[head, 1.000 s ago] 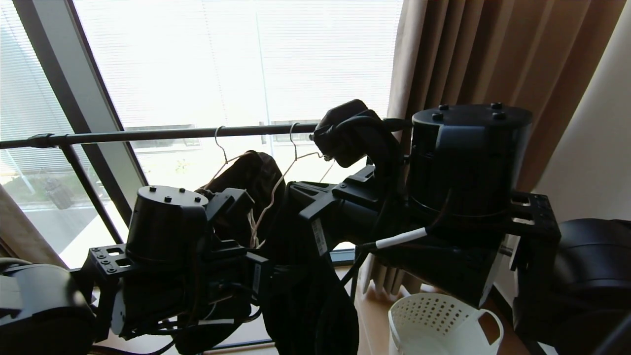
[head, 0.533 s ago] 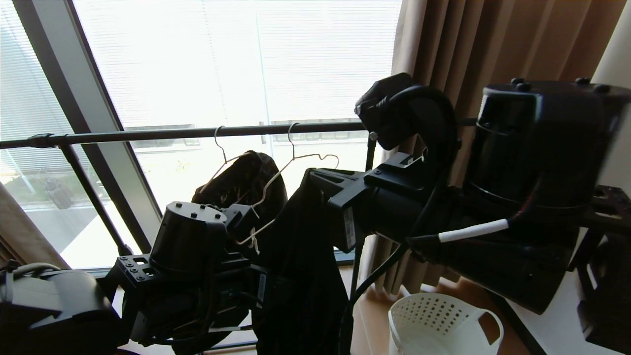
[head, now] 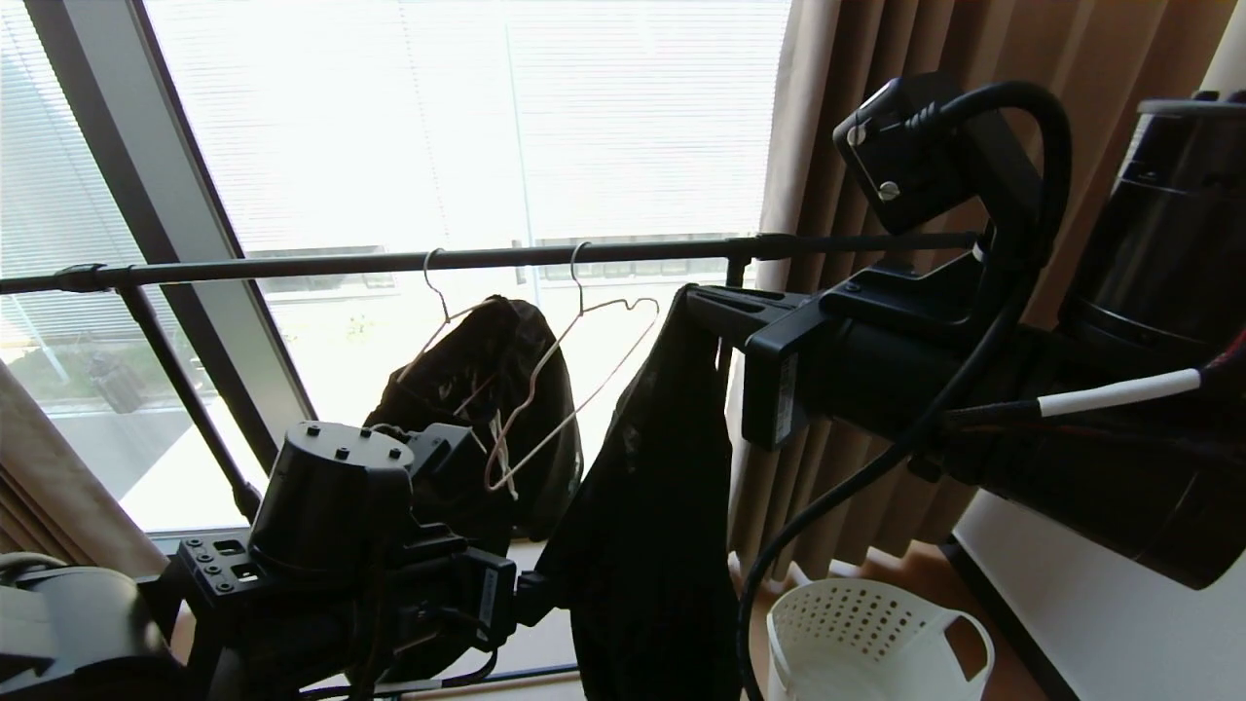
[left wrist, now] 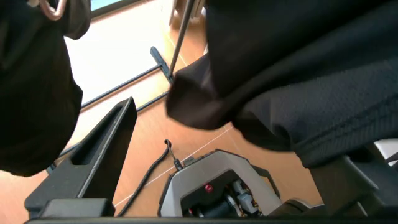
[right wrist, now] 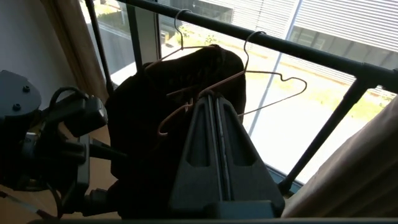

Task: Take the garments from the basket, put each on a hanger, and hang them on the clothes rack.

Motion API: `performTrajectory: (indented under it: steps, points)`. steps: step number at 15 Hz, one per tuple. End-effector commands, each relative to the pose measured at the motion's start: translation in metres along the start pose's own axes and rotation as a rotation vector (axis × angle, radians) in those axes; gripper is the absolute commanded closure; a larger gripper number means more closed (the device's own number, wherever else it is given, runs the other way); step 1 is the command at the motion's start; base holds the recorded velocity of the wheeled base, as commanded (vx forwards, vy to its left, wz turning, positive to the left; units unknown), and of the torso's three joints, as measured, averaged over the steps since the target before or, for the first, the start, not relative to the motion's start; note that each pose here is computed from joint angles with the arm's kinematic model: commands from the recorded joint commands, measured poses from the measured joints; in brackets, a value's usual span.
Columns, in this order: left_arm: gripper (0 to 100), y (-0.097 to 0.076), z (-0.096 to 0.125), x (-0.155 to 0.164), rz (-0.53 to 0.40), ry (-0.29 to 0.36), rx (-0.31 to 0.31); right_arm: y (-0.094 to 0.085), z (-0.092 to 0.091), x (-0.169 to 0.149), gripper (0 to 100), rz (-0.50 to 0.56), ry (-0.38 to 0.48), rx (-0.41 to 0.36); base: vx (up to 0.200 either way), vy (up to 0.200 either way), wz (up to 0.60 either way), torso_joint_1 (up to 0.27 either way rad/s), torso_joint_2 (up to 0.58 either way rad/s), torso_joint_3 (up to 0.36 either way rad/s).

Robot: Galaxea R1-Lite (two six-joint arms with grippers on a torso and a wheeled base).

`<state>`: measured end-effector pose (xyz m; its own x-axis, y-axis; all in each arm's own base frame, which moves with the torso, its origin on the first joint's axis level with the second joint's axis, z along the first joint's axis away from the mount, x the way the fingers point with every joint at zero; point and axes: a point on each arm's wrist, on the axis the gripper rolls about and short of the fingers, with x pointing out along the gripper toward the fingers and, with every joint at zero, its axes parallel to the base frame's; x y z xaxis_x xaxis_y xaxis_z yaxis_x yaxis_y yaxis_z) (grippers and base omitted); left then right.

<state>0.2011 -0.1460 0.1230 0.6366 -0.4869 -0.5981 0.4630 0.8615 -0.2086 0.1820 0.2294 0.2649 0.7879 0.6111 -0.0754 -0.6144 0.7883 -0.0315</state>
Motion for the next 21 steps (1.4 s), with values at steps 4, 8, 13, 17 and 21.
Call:
performTrajectory:
  steps: [4, 8, 13, 17, 21]
  points:
    - [0, -0.012, 0.014, -0.016, -0.052, -0.078, 0.014, 0.006, -0.007, 0.0, 100, 0.018, 0.022, -0.01, 0.0, 0.0, 0.0, 0.0, 0.0, 0.0]
    - [0, -0.026, 0.026, 0.001, -0.086, -0.077, -0.006, 0.017, -0.012, 0.003, 100, 0.044, 0.04, -0.019, 0.0, 0.0, 0.0, 0.0, 0.0, 0.0]
    - [0, -0.043, 0.029, -0.003, -0.12, -0.037, -0.017, 0.02, -0.01, 0.005, 100, 0.033, 0.029, -0.017, 0.0, 0.0, 0.0, 0.0, 0.0, 0.0]
    - [0, -0.049, 0.034, -0.015, -0.076, -0.013, -0.046, 0.024, -0.011, 0.007, 100, 0.005, 0.033, -0.018, 0.0, 0.0, 0.0, 0.0, 0.0, 0.0]
    - [0, -0.045, 0.029, -0.014, -0.011, -0.006, -0.047, 0.024, -0.005, 0.006, 100, 0.003, -0.016, -0.001, 0.0, 0.0, 0.0, 0.0, 0.0, 0.0]
